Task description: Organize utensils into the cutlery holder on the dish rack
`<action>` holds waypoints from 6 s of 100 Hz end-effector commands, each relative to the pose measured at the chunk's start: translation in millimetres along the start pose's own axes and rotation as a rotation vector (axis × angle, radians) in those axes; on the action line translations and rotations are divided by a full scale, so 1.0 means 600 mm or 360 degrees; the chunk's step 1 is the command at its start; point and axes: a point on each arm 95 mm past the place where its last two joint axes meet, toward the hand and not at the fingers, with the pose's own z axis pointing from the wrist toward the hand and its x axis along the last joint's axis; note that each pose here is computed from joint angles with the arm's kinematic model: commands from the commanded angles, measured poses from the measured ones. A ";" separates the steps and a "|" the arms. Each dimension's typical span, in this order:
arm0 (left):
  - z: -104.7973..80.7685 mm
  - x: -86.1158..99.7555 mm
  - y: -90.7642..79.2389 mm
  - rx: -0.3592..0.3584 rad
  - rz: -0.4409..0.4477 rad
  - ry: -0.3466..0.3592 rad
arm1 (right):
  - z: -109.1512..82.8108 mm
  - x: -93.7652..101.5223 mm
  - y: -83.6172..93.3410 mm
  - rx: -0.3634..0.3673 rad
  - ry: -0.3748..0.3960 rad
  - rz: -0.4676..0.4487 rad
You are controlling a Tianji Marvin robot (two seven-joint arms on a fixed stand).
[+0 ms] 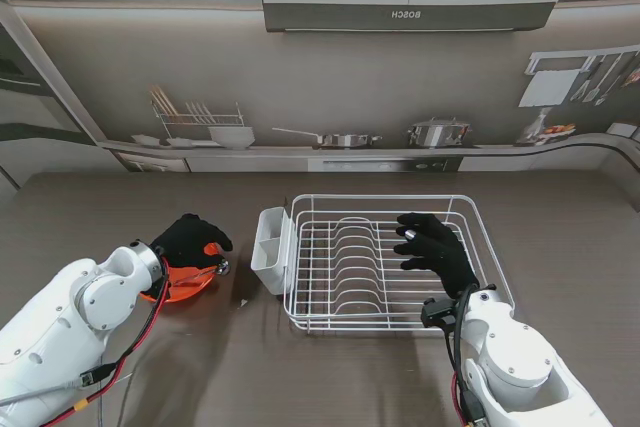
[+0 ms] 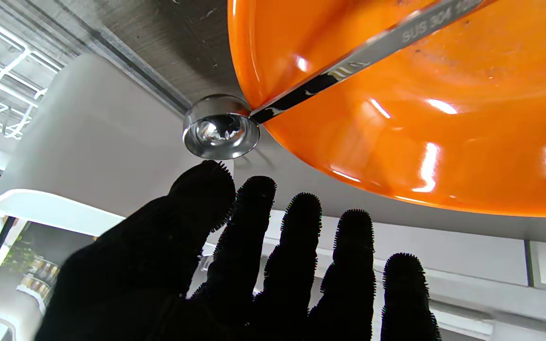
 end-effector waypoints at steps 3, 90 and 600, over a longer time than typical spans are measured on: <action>0.003 0.000 0.002 -0.0044 0.0010 0.0012 | -0.003 -0.001 -0.007 0.0029 -0.0007 0.0011; -0.002 0.005 0.013 -0.0130 0.0063 0.0006 | -0.006 0.000 -0.008 0.0024 -0.0011 0.0063; 0.047 0.107 -0.124 0.0478 -0.0630 0.0335 | -0.002 -0.007 -0.011 0.0030 -0.0048 0.0072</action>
